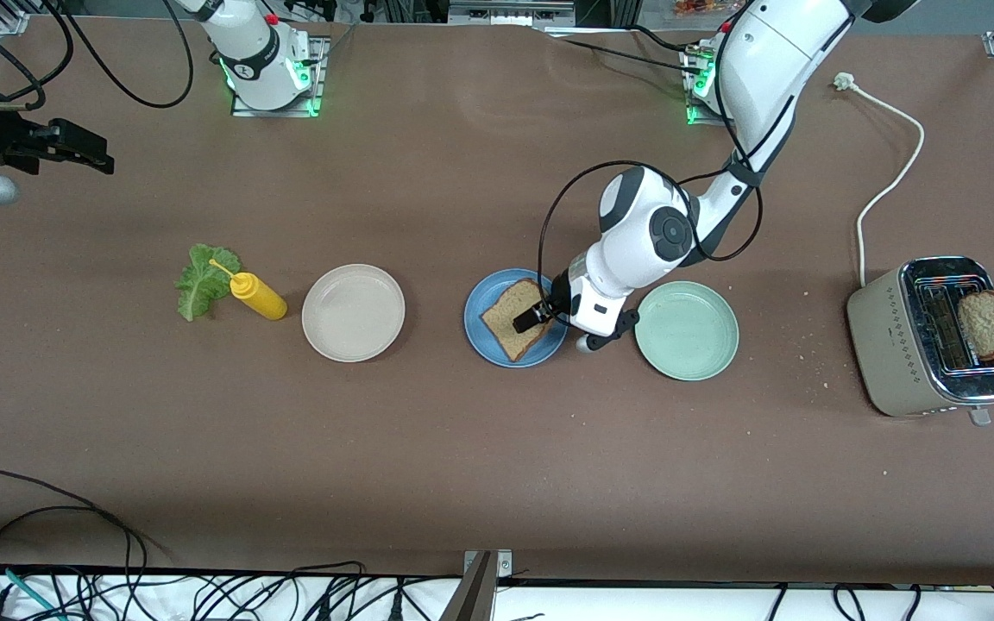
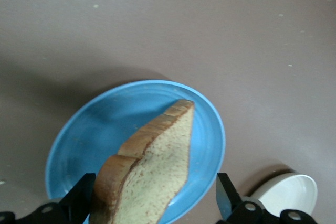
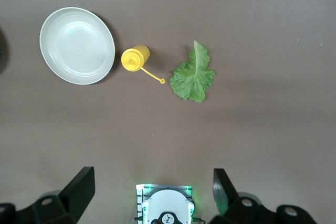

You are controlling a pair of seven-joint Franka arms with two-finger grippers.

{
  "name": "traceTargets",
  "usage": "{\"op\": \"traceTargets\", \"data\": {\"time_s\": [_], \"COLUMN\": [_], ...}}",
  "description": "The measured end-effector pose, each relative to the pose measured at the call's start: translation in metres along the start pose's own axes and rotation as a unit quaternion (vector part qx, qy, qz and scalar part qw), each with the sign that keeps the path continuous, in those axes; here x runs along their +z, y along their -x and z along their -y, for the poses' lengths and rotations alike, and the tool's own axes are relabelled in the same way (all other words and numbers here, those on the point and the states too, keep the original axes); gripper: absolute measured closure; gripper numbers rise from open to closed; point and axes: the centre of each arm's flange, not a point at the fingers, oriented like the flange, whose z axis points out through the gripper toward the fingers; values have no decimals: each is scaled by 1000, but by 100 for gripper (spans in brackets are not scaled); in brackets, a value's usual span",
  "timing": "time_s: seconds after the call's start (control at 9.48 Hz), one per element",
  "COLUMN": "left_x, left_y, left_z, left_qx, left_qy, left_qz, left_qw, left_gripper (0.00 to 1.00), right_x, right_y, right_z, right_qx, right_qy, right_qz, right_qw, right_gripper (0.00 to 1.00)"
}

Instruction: Make sandwich in blue plate with both arms

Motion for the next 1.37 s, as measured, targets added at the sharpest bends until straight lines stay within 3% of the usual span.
{"op": "traceTargets", "data": {"time_s": [0.74, 1.06, 1.37], "left_x": [2, -54, -151], "left_y": [0, -20, -74], "left_z": [14, 7, 27], "left_qx": [91, 81, 87], "left_qy": [-117, -135, -164], "left_qz": [-2, -10, -54], "left_qw": [989, 987, 981], "left_gripper": [0, 0, 0], "right_x": [0, 0, 0], "right_y": [0, 0, 0], "right_z": [0, 0, 0], "right_qx": [0, 0, 0], "right_qy": [0, 0, 0], "right_qz": [0, 0, 0], "right_qw": [1000, 1000, 1000], "right_gripper": [0, 0, 0]}}
